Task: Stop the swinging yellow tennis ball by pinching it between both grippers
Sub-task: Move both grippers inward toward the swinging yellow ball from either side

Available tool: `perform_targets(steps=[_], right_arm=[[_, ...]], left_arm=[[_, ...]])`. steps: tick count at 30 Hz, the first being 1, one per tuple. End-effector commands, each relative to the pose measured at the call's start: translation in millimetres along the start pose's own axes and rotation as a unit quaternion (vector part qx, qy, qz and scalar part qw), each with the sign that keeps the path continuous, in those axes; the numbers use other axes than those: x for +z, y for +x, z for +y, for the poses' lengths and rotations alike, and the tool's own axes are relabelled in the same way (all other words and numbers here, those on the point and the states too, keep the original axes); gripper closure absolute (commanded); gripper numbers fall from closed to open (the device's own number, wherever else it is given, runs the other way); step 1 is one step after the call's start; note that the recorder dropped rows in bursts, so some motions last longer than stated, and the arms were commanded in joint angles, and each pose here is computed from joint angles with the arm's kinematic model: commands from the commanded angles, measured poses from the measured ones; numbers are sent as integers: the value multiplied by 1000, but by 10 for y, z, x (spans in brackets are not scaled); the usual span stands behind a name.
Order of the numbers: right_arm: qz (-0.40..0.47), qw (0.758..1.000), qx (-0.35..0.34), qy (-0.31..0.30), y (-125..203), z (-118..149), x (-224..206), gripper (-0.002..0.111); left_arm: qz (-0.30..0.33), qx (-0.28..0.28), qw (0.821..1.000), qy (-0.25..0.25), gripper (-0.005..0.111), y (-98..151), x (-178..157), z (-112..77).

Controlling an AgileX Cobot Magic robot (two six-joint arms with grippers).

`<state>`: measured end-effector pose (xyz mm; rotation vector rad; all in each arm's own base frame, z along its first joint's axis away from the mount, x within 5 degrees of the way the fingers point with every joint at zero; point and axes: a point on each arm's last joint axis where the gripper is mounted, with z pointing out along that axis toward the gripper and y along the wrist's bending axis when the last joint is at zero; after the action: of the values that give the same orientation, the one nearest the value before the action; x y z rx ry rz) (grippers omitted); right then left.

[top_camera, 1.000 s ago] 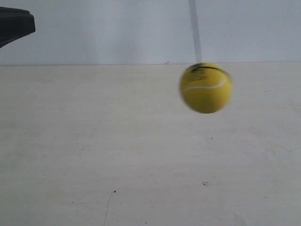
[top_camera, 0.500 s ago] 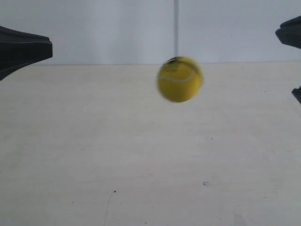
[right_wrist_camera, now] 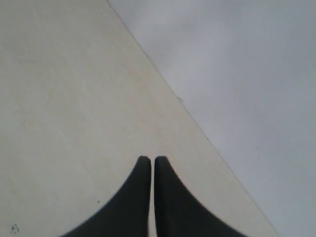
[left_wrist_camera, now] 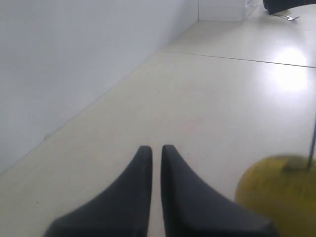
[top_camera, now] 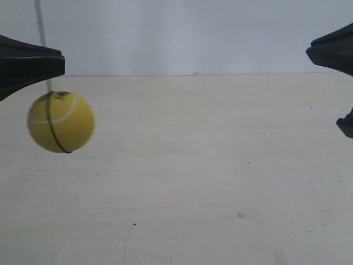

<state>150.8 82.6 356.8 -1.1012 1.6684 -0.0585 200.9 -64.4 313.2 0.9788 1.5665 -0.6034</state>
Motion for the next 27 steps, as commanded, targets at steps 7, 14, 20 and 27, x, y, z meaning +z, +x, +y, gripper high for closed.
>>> perform_targets(steps=[7, 14, 20, 27], right_arm=[[8, 1000, 6, -7, -3, -11, 145, 108], [25, 1000, 7, -14, 31, -11, 341, 108], [34, 999, 8, -21, 52, -1, 411, 108], [39, 998, 25, -34, 60, 24, 416, 108]], left_arm=[[28, -43, 999, 8, 102, 196, 137, 142], [29, -47, 998, 11, 102, 213, 149, 149], [28, -50, 998, 15, 102, 214, 152, 144], [19, -81, 995, 51, 102, 281, 222, 151]])
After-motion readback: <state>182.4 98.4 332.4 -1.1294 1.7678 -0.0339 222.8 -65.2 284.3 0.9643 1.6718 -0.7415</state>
